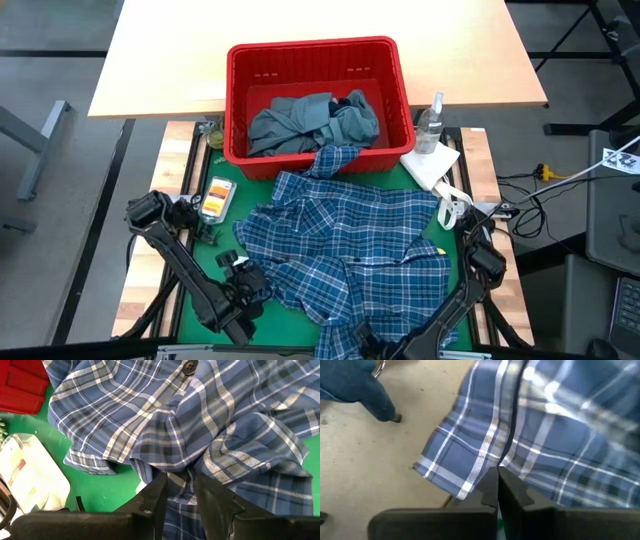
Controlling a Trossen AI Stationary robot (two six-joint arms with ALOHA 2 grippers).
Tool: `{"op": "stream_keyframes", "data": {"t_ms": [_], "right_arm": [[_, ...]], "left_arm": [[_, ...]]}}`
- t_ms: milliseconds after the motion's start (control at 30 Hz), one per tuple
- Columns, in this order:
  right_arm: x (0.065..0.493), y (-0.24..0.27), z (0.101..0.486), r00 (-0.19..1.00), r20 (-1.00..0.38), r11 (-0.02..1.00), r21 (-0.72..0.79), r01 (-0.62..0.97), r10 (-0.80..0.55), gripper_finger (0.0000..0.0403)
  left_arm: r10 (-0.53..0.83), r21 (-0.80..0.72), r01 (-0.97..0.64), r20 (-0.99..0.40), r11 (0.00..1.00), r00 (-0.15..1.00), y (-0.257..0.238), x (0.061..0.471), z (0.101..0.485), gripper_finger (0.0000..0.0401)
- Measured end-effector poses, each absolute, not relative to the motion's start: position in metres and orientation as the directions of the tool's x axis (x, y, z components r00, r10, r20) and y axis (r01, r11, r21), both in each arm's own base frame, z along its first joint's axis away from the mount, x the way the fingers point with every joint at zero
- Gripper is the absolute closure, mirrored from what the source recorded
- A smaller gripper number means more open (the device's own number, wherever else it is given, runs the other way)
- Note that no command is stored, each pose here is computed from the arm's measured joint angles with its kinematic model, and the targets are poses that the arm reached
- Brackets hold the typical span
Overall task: Fold Laundry from Bin
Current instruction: Fold the blue shirt
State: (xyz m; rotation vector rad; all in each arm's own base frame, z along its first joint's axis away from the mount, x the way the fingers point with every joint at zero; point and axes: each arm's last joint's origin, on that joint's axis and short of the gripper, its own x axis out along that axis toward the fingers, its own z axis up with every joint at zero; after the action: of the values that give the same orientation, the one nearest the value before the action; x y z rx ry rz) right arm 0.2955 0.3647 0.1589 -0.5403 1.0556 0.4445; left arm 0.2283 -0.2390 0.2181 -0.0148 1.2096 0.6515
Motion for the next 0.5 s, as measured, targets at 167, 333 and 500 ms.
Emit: {"op": "stream_keyframes", "data": {"t_ms": [167,333,500], "right_arm": [[0.296,0.364,0.171,0.437,-0.898,0.784,-0.239,-0.573,0.046,0.0399],[0.297,0.363,0.18,0.45,-0.893,0.784,-0.272,-0.559,0.011,0.0401],[0.299,0.355,0.194,0.455,-0.887,0.782,-0.337,-0.525,-0.077,0.0401]], "left_arm": [[0.455,0.325,-0.463,-0.867,0.825,0.201,-0.242,0.225,0.218,0.0305],[0.452,0.325,-0.451,-0.867,0.831,0.208,-0.245,0.222,0.218,0.0305],[0.449,0.325,-0.439,-0.867,0.838,0.215,-0.248,0.218,0.218,0.0305]]}}
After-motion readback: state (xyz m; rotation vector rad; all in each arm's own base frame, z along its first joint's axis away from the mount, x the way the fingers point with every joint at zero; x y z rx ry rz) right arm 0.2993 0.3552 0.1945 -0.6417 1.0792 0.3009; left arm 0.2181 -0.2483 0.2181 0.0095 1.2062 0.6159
